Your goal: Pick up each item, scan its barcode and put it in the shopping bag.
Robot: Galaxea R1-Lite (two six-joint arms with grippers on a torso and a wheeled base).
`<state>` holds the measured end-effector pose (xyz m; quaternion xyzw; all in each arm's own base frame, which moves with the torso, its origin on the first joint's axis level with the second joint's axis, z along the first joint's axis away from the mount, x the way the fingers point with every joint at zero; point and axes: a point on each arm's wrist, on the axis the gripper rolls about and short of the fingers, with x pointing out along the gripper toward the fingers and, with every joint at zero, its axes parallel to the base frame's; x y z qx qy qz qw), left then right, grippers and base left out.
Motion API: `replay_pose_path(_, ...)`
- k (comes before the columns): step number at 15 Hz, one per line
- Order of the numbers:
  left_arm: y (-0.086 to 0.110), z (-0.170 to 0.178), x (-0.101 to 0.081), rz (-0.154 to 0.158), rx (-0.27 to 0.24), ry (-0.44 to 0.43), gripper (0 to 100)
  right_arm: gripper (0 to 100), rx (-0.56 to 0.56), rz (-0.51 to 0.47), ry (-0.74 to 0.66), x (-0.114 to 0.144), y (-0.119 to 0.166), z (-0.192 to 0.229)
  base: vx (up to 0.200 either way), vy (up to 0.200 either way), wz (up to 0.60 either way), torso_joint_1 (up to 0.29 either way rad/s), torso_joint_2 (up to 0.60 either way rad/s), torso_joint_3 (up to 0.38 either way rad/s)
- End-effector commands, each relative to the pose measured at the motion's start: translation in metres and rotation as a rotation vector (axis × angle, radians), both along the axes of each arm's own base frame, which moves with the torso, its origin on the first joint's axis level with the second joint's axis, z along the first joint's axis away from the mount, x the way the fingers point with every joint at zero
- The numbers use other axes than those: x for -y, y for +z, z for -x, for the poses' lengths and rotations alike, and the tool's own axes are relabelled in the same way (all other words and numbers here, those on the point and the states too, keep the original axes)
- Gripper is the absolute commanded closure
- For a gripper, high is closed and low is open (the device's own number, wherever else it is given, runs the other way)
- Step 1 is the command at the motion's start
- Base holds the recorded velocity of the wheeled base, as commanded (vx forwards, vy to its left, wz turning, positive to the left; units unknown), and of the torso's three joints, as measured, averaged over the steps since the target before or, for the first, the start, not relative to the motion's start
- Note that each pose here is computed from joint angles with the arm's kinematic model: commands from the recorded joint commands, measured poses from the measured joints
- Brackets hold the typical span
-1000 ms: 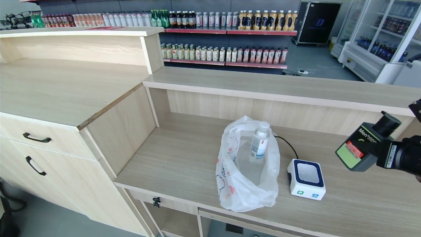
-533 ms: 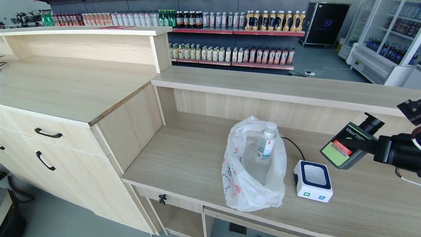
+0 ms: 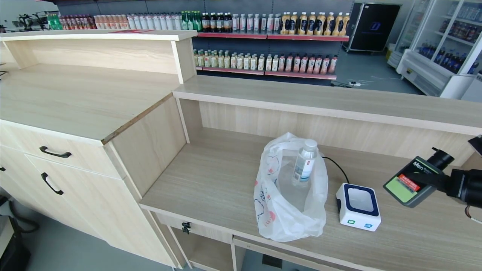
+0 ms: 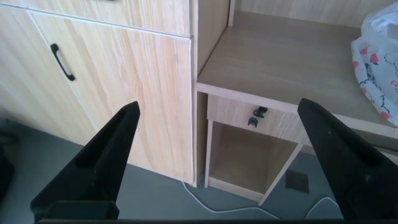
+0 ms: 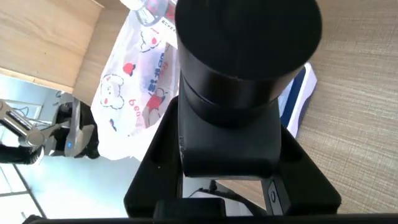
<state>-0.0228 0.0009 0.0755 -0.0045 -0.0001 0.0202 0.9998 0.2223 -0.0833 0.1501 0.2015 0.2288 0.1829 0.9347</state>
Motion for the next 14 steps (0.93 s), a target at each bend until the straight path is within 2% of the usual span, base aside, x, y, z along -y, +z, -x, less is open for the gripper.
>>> replay_pose_path(1, 0.000, 0.000, 0.000, 0.000, 0.000, 0.001, 0, 100, -0.017, -0.019, 0.015, 0.008, -0.010, -0.001, 0.000, 0.000, 0.00, 0.000, 0.00, 0.000)
replay_pose_path(2, 0.000, 0.000, 0.000, 0.000, 0.000, 0.001, 0, 100, 0.007, -0.029, 0.077, 0.012, -0.014, -0.002, 0.000, 0.000, 0.00, 0.000, 0.00, 0.000)
replay_pose_path(5, 0.000, 0.000, 0.000, 0.000, 0.000, 0.001, 0, 100, 0.004, -0.016, 0.111, 0.014, -0.023, -0.007, 0.000, 0.000, 0.00, 0.000, 0.00, 0.000)
replay_pose_path(9, 0.000, 0.000, 0.000, 0.000, 0.000, 0.001, 0, 100, 0.054, 0.025, 0.214, 0.023, -0.042, -0.013, 0.000, 0.000, 0.00, 0.000, 0.00, 0.000)
replay_pose_path(14, 0.000, 0.000, 0.000, 0.000, 0.000, 0.001, 0, 100, 0.057, 0.013, 0.250, 0.023, -0.048, -0.023, 0.000, 0.000, 0.00, 0.000, 0.00, 0.000)
